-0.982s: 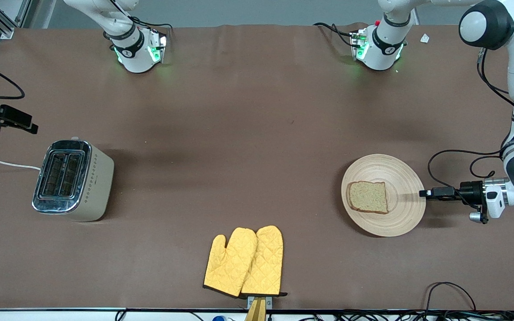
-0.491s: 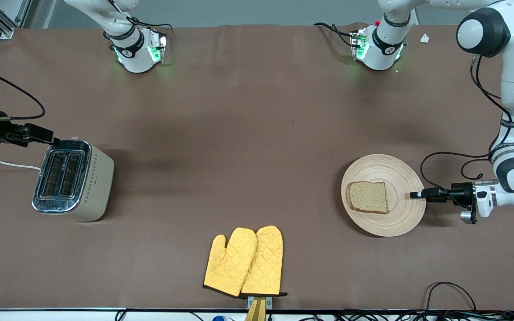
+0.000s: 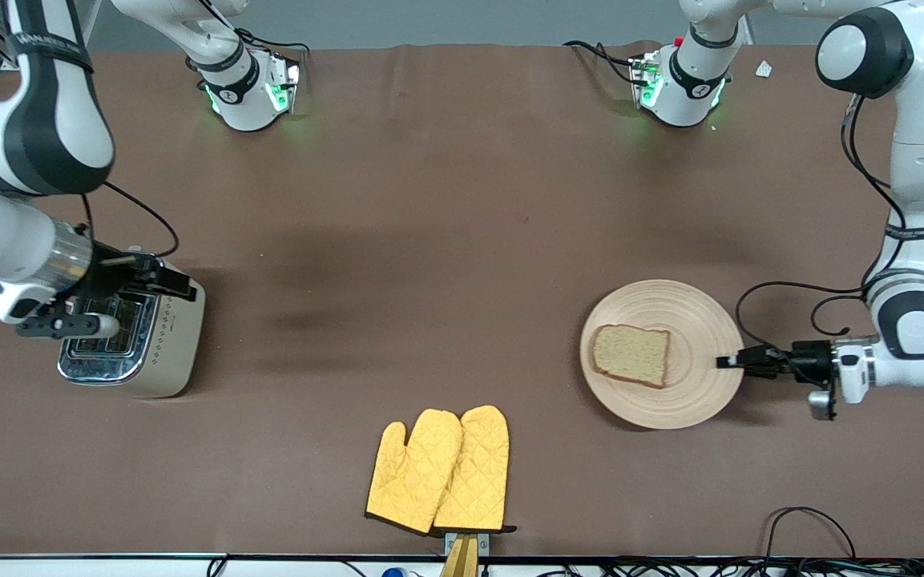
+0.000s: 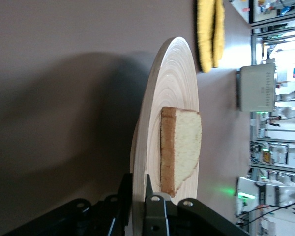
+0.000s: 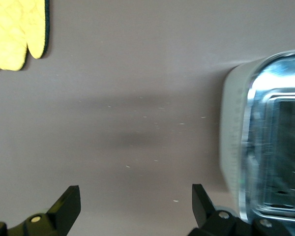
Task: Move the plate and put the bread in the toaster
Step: 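Slide the plate toward the toaster with the left gripper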
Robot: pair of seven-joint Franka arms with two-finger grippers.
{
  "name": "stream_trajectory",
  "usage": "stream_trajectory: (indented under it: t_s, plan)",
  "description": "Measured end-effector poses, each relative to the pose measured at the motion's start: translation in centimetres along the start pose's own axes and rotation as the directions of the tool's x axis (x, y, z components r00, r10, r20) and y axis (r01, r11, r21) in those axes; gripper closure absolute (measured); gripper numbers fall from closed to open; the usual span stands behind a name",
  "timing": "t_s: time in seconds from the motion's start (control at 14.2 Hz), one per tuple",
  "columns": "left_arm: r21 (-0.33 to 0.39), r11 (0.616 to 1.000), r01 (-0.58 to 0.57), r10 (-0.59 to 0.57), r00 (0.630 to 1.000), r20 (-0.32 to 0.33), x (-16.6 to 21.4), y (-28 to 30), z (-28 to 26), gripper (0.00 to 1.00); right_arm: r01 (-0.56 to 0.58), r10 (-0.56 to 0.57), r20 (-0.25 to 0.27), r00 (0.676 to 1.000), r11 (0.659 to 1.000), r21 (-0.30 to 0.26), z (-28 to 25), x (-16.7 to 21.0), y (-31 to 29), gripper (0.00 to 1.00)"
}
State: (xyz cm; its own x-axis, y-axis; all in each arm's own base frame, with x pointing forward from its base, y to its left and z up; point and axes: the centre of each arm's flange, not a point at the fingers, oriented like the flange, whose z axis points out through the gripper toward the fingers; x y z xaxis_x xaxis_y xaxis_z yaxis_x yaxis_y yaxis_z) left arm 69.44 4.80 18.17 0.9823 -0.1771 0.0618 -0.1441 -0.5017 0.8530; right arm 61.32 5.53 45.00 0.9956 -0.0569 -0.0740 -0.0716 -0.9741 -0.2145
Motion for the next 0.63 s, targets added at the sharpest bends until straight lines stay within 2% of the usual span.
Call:
stream_trajectory:
  t_s: [0.21,0.35,0.63]
  plan:
    - [-0.009,1.000,0.020,-0.020,0.999,0.031,3.7,7.2,8.3,0.89,-0.019,0.019,-0.003,1.000,1.000,0.019,1.7,0.3,-2.0,0.00]
    - [-0.014,0.999,0.045,-0.045,0.999,0.018,5.4,12.4,14.9,0.89,-0.026,0.026,-0.011,1.000,0.999,0.019,2.7,0.8,-2.1,0.00]
    - [-0.081,0.986,0.143,-0.143,0.990,-0.002,5.0,21.3,28.4,0.89,-0.073,0.073,-0.003,0.997,0.997,0.016,7.3,2.3,-1.4,0.00]
